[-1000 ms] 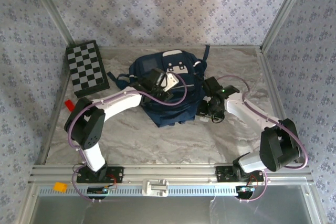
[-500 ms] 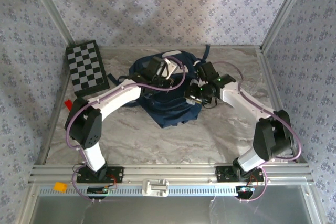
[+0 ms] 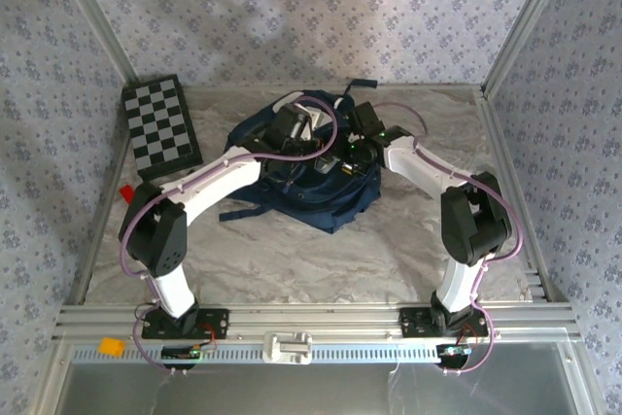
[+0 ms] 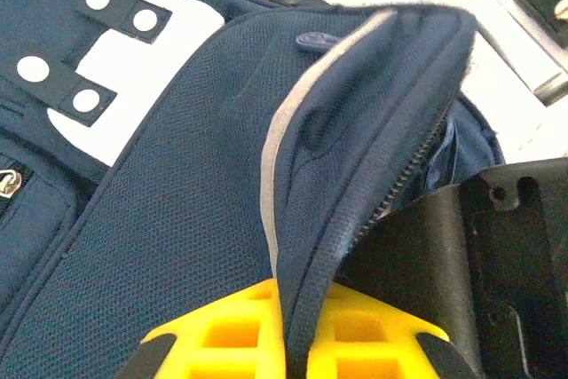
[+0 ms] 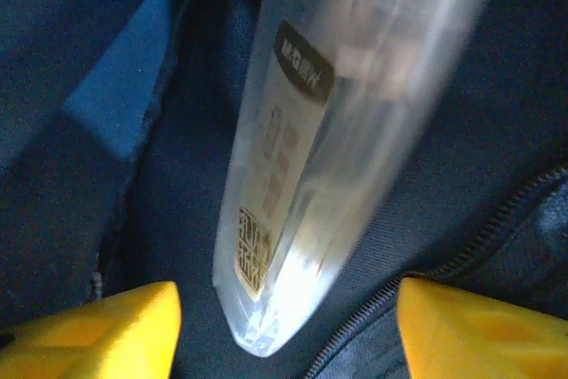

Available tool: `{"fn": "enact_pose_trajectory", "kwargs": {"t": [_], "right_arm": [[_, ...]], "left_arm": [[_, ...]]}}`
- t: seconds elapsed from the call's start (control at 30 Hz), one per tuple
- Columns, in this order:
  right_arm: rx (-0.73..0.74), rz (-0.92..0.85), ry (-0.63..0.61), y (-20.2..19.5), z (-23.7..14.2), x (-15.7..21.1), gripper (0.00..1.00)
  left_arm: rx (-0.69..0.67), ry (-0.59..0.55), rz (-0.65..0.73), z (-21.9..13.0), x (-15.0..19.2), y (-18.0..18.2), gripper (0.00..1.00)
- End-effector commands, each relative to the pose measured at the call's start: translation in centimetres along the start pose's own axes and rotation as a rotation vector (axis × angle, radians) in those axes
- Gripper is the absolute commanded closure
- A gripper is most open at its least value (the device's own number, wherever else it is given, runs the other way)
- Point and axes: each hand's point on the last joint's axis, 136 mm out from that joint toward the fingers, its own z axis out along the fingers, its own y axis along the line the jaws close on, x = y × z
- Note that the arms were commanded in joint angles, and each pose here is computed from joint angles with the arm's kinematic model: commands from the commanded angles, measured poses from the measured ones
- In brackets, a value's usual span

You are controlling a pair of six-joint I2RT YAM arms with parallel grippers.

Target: Pack the student bag

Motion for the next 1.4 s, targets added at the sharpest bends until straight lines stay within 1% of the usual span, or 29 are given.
{"fn": "enact_pose_trajectory", "kwargs": {"t": [0.0,0.1,0.13,0.17,0.2,0.23,0.27,0.33,0.37,0.43,0.53,0.6,0.7,0.8,0.9,1.03,1.13,1.23,1.3,1.37], "right_arm": [[-0.1,-0.017,-0.047,2.4,-1.7,-1.2,0.25],[-0.087,-0.025,-0.074,1.5,-2.8,-1.1,0.26],[-0.083,-0.012,-0.085,1.1,-3.0,-1.3,0.3],[-0.093,0.011,-0.09,0.6,-2.9,-1.6,0.36],[-0.129,0.025,-0.1,0.8,-2.7,-2.1,0.42],[-0.153,0.03,-0.102,1.0,-2.4,-2.5,0.45],[-0.159,0.033,-0.099,1.1,-1.9,-2.9,0.5],[-0.148,0.039,-0.07,1.2,-0.6,-2.9,0.62],[-0.153,0.041,-0.053,1.5,0.1,-2.6,0.64],[-0.156,0.044,-0.043,1.9,1.2,-1.9,0.64],[-0.212,0.034,-0.041,3.2,1.7,-1.7,0.64],[-0.223,0.008,-0.057,3.5,1.0,-1.7,0.64],[-0.146,-0.031,-0.088,2.0,-0.9,-1.1,0.59],[-0.095,-0.049,-0.081,0.2,-2.5,0.0,0.57],[-0.007,-0.071,-0.082,-2.4,-3.8,1.7,0.54],[0.06,-0.072,-0.082,-4.7,-5.4,3.5,0.5],[0.093,-0.072,-0.08,-5.7,-6.0,4.8,0.48],[0.089,-0.096,-0.072,-5.2,-6.0,6.3,0.46],[0.098,-0.11,-0.057,-4.9,-5.8,7.1,0.44],[0.092,-0.124,-0.055,-4.3,-5.4,7.7,0.41]], "left_arm": [[0.095,-0.089,-0.072,-2.3,-3.3,-1.8,1.0],[0.122,-0.096,-0.08,-2.4,-3.2,-1.7,1.0],[0.134,-0.097,-0.077,-2.4,-3.2,-1.9,1.0],[0.147,-0.09,-0.075,-2.4,-3.1,-2.1,1.0],[0.153,-0.087,-0.077,-2.4,-3.0,-2.2,1.0],[0.159,-0.085,-0.078,-2.3,-3.0,-2.3,1.0],[0.163,-0.085,-0.078,-2.2,-3.0,-2.4,1.0],[0.159,-0.079,-0.079,-2.1,-2.9,-2.3,1.0],[0.158,-0.074,-0.083,-2.1,-2.8,-2.3,1.0],[0.154,-0.071,-0.087,-2.2,-2.7,-2.1,1.0],[0.155,-0.069,-0.091,-2.1,-2.5,-2.1,1.0],[0.148,-0.053,-0.097,-1.9,-2.1,-1.9,1.0],[0.155,-0.024,-0.111,-1.9,-1.4,-1.7,0.99],[0.192,-0.007,-0.128,-2.2,-0.7,-2.1,0.79],[0.243,0.041,-0.157,-3.0,0.6,-2.6,0.62],[0.256,0.019,-0.275,-5.1,2.1,-1.4,0.46],[0.214,0.005,-0.404,-6.3,3.7,1.3,0.41],[0.149,-0.013,-0.534,-6.8,5.3,4.5,0.37],[0.086,-0.008,-0.607,-6.6,6.5,6.5,0.34],[0.072,0.016,-0.687,-5.8,7.5,7.8,0.32]]}}
